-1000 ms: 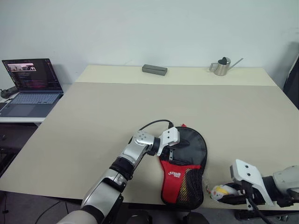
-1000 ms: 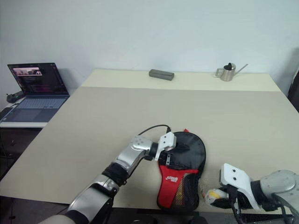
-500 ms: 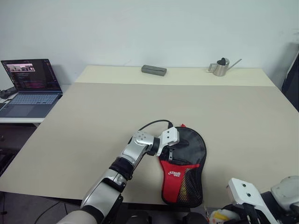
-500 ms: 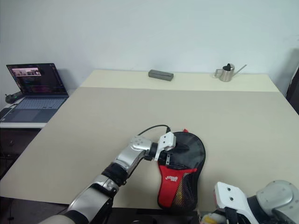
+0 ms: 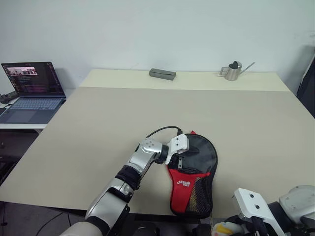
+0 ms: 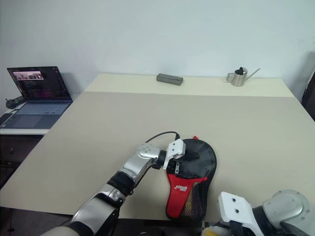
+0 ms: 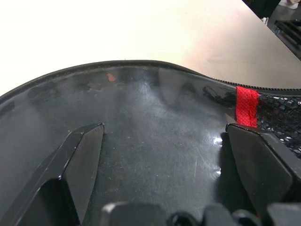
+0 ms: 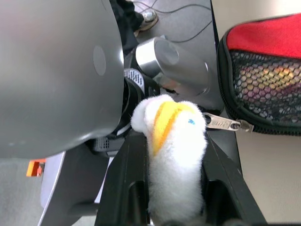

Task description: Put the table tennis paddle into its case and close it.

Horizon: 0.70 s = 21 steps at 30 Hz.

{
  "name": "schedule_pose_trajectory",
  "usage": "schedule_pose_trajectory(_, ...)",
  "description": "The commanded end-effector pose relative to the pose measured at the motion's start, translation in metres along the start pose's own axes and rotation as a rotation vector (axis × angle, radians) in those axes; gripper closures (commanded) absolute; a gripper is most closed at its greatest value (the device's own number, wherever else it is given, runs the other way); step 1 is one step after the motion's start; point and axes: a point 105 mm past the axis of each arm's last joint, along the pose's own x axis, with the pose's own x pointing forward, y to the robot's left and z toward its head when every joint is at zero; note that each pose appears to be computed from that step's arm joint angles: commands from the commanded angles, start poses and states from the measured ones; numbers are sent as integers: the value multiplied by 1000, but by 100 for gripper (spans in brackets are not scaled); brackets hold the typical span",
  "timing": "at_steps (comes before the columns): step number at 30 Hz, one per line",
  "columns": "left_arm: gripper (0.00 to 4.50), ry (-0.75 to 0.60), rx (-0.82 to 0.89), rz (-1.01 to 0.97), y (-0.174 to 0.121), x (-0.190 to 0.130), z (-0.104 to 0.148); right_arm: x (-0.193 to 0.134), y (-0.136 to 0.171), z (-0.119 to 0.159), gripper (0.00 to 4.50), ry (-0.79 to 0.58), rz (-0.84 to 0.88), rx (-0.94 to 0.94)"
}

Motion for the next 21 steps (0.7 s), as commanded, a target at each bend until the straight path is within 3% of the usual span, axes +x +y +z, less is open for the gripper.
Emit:
schedule_pose_trajectory(1, 0, 169, -165, -41, -24, 3, -58, 11, 32, 15, 383, -55, 167, -46)
schedule_pose_trajectory(5, 0, 168, -166, -40, -25, 3, -58, 12, 32, 15, 383, -52, 159, -38)
schedule_pose_trajectory(13, 0, 168, -164, -38, -24, 4, -58, 3, 26, 18, 112, -37, 118, -19)
schedule_pose_trajectory(21, 0, 171, -160, -37, -23, 4, -58, -17, -3, 23, 112, -61, 4, -3)
